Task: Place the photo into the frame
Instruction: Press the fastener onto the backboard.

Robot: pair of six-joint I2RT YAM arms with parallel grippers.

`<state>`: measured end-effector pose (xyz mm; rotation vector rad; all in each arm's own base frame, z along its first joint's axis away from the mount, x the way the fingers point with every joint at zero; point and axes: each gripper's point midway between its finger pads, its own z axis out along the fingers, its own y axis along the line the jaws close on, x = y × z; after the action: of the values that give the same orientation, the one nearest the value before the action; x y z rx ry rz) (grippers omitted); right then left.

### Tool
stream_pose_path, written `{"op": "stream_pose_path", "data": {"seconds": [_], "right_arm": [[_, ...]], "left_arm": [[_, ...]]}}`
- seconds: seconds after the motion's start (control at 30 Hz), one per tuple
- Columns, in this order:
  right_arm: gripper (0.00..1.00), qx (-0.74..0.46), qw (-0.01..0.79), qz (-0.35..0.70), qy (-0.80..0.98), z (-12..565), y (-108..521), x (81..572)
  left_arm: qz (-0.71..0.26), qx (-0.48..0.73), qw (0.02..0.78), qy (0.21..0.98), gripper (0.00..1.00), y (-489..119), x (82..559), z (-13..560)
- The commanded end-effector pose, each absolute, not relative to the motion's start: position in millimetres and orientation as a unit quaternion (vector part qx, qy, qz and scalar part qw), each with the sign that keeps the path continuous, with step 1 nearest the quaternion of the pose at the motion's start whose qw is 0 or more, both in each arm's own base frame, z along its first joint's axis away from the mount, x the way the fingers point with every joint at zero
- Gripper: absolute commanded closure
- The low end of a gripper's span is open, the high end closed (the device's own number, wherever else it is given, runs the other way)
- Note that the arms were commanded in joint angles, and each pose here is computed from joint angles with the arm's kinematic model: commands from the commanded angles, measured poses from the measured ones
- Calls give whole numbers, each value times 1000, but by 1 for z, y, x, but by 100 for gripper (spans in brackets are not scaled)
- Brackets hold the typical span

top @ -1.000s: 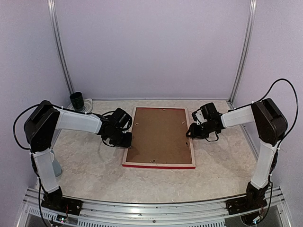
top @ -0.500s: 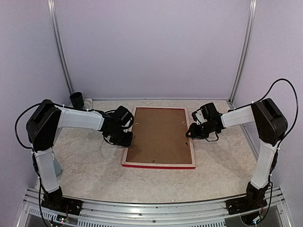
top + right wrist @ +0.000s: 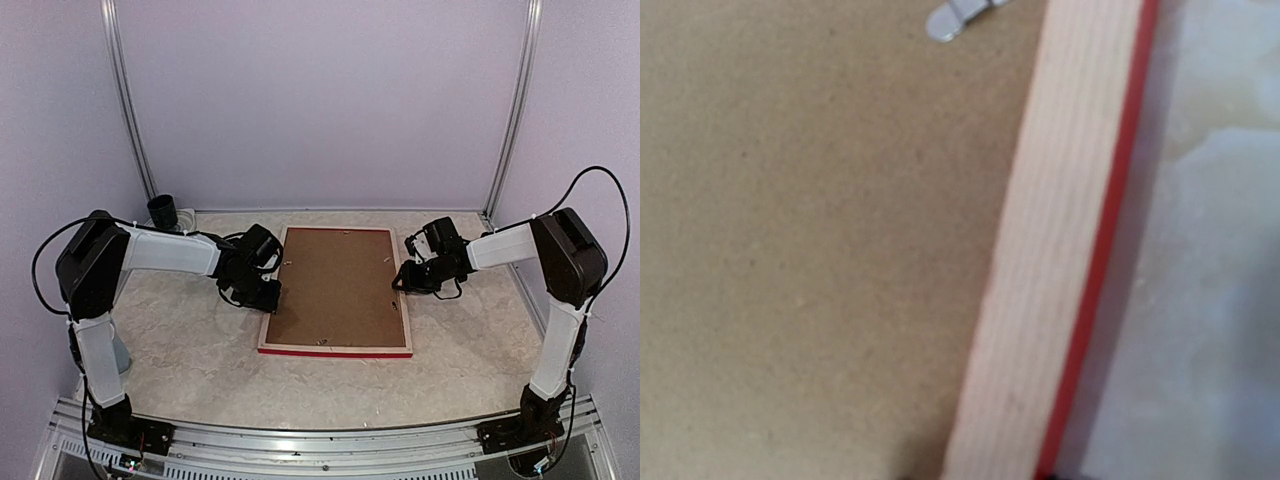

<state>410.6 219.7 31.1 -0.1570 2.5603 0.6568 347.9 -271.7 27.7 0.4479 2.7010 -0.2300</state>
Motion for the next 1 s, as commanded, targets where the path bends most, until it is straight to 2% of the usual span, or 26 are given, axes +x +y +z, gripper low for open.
{"op": "stream_pose_path", "data": {"seconds": [0.0, 0.07, 0.2, 0.3, 0.43, 0.67, 0.77, 0.83, 0.97], "right_arm": [[64, -56, 232, 240, 941, 21, 218, 406], [64, -56, 231, 240, 941, 21, 218, 406], [64, -57, 233, 240, 941, 21, 218, 407], [64, -57, 233, 239, 941, 22, 218, 407], [62, -60, 238, 239, 939, 25, 218, 408], [46, -77, 251, 217, 940, 34, 219, 407], [38, -93, 256, 193, 943, 37, 223, 406], [36, -106, 257, 170, 945, 38, 226, 404], [36, -124, 254, 146, 948, 41, 233, 400]], "left_arm": [[-111, 177, 205, 956, 70, -289, 349, 40], [-111, 178, 204, 956, 69, -290, 349, 39], [-106, 172, 210, 956, 60, -288, 351, 42], [-102, 160, 230, 954, 58, -286, 357, 51], [-100, 140, 265, 949, 48, -283, 368, 67], [-112, 108, 299, 941, 29, -276, 381, 80], [-127, 98, 305, 939, 25, -273, 386, 78], [-135, 93, 306, 938, 21, -270, 388, 75], [-147, 82, 310, 936, 19, -264, 392, 68]]}}
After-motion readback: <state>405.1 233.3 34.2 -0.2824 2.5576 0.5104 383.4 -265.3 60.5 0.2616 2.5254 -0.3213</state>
